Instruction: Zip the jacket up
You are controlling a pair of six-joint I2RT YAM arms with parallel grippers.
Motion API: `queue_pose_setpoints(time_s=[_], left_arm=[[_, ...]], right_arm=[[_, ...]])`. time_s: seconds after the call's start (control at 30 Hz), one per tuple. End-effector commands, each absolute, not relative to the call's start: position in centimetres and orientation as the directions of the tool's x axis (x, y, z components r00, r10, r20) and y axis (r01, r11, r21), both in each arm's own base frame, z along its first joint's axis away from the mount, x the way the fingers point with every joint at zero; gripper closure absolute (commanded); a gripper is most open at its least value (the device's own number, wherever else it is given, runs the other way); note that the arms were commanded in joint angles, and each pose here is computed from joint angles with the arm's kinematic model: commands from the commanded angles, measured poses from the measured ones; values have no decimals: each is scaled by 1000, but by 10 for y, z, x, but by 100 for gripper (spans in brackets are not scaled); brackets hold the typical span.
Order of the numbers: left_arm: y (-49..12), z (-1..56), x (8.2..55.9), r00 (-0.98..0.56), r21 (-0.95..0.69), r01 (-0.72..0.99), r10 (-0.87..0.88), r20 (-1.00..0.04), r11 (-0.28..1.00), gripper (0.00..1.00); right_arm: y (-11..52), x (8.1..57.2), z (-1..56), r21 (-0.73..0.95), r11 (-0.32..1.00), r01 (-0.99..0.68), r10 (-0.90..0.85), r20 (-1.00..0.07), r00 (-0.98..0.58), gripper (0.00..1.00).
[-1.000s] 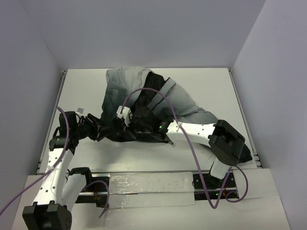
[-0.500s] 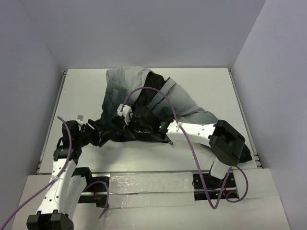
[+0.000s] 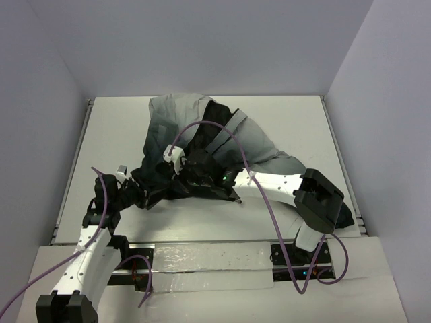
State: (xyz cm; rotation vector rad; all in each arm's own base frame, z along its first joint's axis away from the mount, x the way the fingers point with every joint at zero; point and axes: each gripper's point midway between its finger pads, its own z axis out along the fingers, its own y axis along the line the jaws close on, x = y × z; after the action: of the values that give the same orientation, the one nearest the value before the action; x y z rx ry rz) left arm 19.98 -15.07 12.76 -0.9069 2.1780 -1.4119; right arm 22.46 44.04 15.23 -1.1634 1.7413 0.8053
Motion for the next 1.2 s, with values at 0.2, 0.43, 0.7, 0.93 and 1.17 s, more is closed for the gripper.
queue_pose_setpoints(time_s=[0.2,0.43,0.7,0.93,1.17], left_arm=[[-153,154,216,-687,-936,-279,-725,38,215,51],[-149,154,225,-668,-936,-265,-744,4,233,58],[-146,151,229,-651,-934,-260,-758,-17,244,58],[-143,153,235,-639,-934,-246,-768,-45,259,58],[-142,152,236,-629,-938,-242,-776,-44,248,68]], right_arm=[[454,228,194,18,349,-937,-297,-946,-128,100],[455,228,194,19,344,-939,-299,-945,-129,100],[456,224,190,18,334,-942,-312,-941,-129,100],[456,221,187,17,326,-945,-323,-938,-128,100],[456,220,185,17,325,-946,-328,-936,-129,100]])
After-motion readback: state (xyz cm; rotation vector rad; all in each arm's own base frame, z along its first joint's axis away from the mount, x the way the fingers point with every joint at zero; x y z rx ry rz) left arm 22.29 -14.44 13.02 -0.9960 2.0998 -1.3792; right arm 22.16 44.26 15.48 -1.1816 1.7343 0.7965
